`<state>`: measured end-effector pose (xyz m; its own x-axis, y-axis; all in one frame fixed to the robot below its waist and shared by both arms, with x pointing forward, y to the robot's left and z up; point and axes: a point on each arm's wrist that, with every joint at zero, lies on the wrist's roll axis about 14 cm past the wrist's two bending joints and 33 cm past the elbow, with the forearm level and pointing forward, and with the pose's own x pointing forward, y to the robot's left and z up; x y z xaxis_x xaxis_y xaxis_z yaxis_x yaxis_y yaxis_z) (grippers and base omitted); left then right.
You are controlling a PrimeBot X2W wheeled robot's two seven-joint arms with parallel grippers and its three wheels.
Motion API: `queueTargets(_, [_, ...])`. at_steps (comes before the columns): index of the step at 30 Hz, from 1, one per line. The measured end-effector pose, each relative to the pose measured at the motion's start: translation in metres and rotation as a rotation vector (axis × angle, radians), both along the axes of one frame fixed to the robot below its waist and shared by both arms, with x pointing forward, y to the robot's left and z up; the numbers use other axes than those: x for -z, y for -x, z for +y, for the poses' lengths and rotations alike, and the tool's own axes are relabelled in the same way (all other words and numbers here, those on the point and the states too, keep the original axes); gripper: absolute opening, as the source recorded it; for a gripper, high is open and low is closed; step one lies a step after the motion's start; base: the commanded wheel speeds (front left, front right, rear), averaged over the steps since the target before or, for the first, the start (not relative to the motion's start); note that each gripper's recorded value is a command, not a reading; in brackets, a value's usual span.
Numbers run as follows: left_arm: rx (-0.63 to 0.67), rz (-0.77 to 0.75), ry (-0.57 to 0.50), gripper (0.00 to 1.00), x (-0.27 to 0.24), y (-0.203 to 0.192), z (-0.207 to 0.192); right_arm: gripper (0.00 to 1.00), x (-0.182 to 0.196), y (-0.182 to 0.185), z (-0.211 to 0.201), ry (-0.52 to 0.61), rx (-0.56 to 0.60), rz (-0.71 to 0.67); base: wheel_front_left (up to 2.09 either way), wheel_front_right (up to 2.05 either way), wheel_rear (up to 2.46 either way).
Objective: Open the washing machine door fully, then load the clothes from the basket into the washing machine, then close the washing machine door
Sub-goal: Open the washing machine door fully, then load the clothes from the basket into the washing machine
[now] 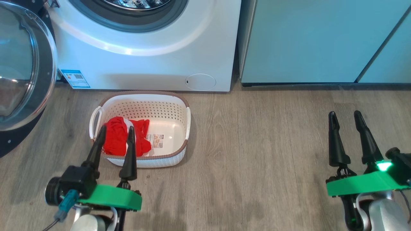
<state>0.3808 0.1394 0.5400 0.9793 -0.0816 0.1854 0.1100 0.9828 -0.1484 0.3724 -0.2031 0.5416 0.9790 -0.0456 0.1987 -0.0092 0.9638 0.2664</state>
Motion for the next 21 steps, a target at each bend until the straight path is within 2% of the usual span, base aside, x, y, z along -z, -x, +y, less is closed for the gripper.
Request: queueTargets(21, [-0.014,0.006,0.007,1.00,0.0010,0.0024,0.0017,1.00,-0.0009,-0.0021,0.0046,0.008,-0.013,-0.003,0.00,0.00,0.00])
